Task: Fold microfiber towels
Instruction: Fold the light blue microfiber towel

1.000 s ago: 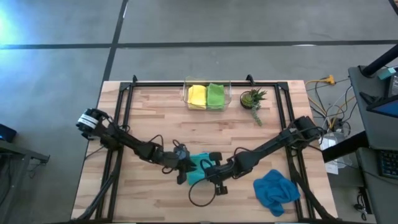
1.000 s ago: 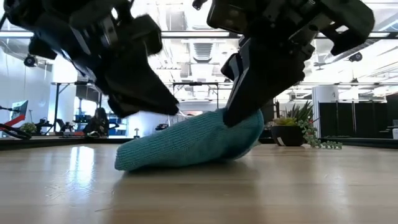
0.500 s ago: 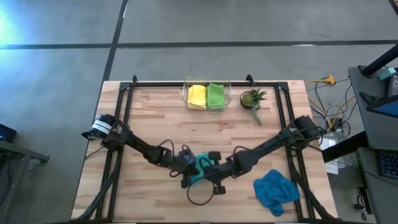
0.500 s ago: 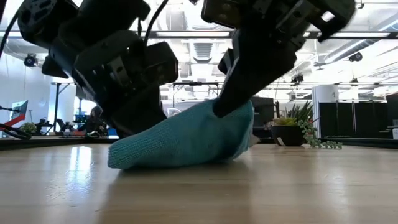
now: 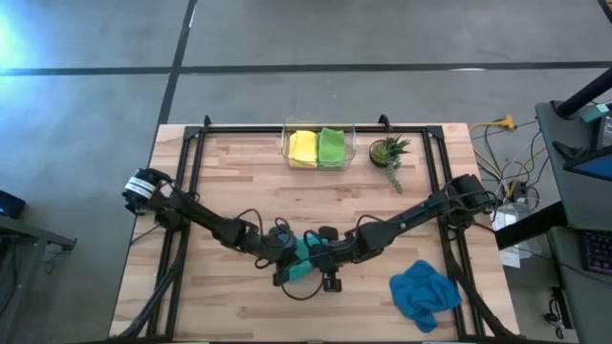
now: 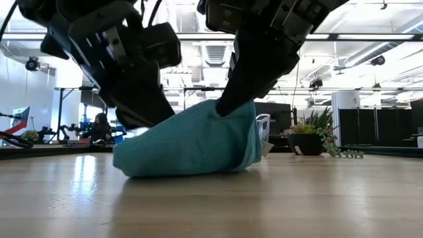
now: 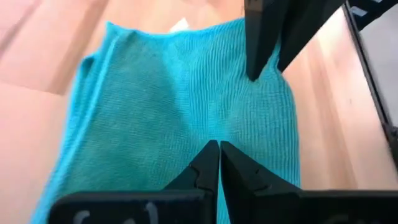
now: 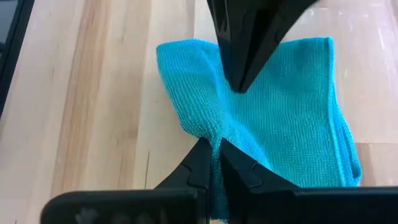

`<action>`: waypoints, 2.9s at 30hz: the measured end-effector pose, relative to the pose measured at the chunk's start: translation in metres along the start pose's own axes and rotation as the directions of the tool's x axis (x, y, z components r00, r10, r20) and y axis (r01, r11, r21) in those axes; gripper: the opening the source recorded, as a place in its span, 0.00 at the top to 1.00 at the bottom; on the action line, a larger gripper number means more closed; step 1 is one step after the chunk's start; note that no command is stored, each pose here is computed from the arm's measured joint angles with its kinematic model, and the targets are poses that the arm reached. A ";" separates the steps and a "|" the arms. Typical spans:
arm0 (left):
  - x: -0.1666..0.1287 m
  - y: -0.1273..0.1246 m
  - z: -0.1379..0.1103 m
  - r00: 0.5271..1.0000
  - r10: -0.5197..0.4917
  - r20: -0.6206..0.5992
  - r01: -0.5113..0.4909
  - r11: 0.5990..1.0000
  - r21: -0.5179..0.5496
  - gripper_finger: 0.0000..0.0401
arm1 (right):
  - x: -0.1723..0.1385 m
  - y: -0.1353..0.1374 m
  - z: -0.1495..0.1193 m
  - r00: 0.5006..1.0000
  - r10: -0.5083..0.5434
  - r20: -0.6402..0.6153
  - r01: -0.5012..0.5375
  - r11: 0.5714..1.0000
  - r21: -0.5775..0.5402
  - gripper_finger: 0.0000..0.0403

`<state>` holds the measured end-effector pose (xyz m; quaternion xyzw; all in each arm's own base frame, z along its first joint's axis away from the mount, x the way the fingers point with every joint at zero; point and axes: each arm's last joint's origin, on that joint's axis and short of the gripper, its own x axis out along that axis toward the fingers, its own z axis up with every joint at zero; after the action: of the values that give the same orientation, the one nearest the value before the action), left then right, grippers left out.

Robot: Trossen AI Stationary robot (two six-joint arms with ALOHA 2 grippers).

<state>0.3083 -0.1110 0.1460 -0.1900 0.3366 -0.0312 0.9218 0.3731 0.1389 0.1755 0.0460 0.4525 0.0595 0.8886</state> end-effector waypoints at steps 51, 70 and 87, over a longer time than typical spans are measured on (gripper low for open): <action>-0.015 0.014 -0.012 0.967 0.186 -0.175 -0.169 0.980 0.108 1.00 | -0.009 -0.049 0.022 1.000 -0.004 0.011 0.003 0.992 0.124 0.97; -0.023 0.012 -0.003 0.976 0.181 -0.124 -0.165 0.978 0.128 1.00 | -0.010 -0.067 0.021 0.999 0.030 -0.036 -0.024 0.989 0.148 0.97; -0.028 0.011 0.000 0.978 0.179 -0.108 -0.166 0.979 0.120 1.00 | -0.011 -0.082 0.023 0.996 0.081 -0.043 -0.072 0.980 0.184 0.97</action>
<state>0.2864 -0.0958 0.1590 -0.1063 0.4034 0.0194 0.9086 0.3907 0.0560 0.1869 0.1431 0.4761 0.0530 0.8661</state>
